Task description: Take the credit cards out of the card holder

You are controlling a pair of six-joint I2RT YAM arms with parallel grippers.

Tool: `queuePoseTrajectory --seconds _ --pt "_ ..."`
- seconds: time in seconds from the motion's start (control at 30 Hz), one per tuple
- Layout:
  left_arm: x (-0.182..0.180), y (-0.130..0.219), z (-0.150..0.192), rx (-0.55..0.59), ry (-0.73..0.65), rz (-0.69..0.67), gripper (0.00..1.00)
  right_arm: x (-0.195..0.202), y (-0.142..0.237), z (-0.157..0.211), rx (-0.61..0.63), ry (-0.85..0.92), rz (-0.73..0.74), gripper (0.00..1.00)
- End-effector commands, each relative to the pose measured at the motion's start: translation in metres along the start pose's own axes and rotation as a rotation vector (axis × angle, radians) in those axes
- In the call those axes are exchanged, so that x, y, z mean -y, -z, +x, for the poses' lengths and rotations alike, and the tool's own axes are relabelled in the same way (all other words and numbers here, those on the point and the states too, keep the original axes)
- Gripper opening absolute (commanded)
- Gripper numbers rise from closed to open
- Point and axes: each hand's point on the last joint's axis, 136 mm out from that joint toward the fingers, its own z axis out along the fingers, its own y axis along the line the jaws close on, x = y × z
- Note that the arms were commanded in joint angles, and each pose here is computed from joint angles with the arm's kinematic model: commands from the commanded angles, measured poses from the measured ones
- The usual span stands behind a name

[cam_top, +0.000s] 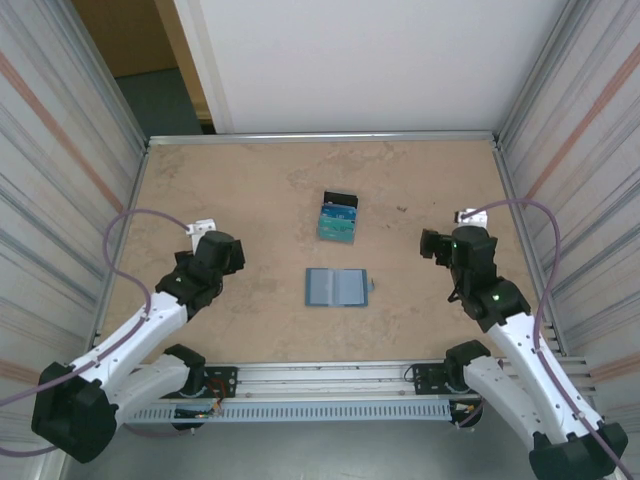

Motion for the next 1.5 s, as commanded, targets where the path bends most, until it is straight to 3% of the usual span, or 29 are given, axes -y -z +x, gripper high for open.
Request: queuePoseTrajectory --seconds 0.0,0.3,0.7,1.47 --pt "-0.009 0.002 -0.015 0.077 -0.001 -0.019 0.99 0.022 0.002 0.001 0.028 -0.093 0.090 0.99" --pt "-0.022 -0.004 -0.028 0.197 -0.050 -0.037 0.99 0.044 0.004 0.007 0.098 -0.186 0.171 0.99" --pt "-0.019 -0.012 -0.042 0.364 -0.104 0.014 0.99 0.043 -0.011 0.014 0.097 -0.186 0.152 0.99" --pt "-0.011 -0.063 -0.036 0.397 -0.161 0.075 0.99 0.046 -0.034 0.023 0.150 -0.193 0.153 0.99"
